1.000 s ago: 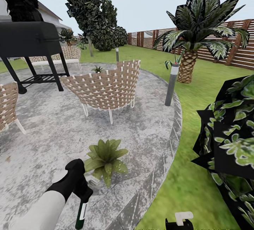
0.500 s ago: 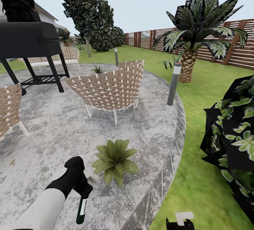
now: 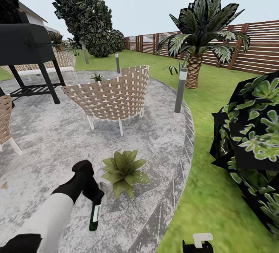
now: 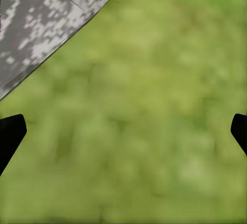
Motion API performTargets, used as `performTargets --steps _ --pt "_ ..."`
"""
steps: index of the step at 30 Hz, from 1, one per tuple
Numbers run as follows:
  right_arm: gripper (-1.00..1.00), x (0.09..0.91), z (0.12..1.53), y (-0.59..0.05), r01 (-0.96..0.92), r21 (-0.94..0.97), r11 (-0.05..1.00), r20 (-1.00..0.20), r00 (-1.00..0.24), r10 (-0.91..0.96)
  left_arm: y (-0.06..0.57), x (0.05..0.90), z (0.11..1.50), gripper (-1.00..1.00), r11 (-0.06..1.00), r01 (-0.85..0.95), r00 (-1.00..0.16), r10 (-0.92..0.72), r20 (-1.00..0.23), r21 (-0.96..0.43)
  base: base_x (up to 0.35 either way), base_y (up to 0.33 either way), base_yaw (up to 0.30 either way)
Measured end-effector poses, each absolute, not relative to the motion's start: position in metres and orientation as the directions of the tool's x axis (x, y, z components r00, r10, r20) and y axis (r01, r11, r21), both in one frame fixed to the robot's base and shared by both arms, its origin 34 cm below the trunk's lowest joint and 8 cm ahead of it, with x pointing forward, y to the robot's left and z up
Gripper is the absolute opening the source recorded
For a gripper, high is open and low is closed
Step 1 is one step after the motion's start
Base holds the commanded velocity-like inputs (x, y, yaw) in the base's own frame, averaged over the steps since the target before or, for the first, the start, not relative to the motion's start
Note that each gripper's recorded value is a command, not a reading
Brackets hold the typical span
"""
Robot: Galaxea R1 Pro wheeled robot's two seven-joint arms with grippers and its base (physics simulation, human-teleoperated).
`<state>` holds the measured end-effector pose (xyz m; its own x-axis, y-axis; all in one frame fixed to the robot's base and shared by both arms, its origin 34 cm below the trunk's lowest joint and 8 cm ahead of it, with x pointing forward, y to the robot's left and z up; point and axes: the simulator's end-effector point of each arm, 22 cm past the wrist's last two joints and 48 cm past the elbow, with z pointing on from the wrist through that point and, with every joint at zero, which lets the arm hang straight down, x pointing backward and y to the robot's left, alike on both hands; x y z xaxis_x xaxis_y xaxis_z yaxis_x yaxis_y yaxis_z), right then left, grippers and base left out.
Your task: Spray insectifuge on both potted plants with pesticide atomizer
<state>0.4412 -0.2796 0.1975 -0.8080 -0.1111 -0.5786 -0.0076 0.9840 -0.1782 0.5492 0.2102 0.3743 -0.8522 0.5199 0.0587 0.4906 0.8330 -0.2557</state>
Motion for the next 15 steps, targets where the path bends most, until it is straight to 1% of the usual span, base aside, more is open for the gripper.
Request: performTargets --steps 3,6,8,11,13,15 --pt "1.00 0.441 0.197 -0.279 -0.009 -0.177 0.984 -0.579 -0.808 -0.112 0.215 0.560 0.383 -1.00 0.834 0.499 -0.850 0.524 0.055 -0.236 0.000 0.000 -0.001" --pt "1.00 0.441 0.197 -0.279 -0.009 -0.177 0.984 -0.579 -0.808 -0.112 0.215 0.566 0.395 -1.00 0.830 0.490 -0.853 0.519 0.048 -0.268 0.000 0.000 0.000" --pt "1.00 0.441 0.197 -0.279 -0.009 -0.177 0.984 -0.579 -0.808 -0.111 0.222 0.563 0.402 -1.00 0.825 0.487 -0.848 0.525 0.071 -0.286 0.000 0.000 0.000" --pt "1.00 0.441 0.197 -0.280 -0.007 -0.178 0.984 -0.579 -0.808 -0.110 0.232 0.561 0.401 -1.00 0.828 0.499 -0.839 0.536 0.098 -0.253 0.000 0.000 -0.009" --pt "1.00 0.441 0.197 -0.280 -0.006 -0.179 0.984 -0.578 -0.809 -0.110 0.234 0.558 0.398 -1.00 0.829 0.504 -0.834 0.540 0.110 -0.244 0.000 0.060 -0.161" --pt "1.00 0.441 0.197 -0.280 -0.006 -0.179 0.984 -0.578 -0.809 -0.110 0.233 0.557 0.398 -1.00 0.828 0.506 -0.833 0.542 0.113 -0.243 0.000 0.192 -0.239"
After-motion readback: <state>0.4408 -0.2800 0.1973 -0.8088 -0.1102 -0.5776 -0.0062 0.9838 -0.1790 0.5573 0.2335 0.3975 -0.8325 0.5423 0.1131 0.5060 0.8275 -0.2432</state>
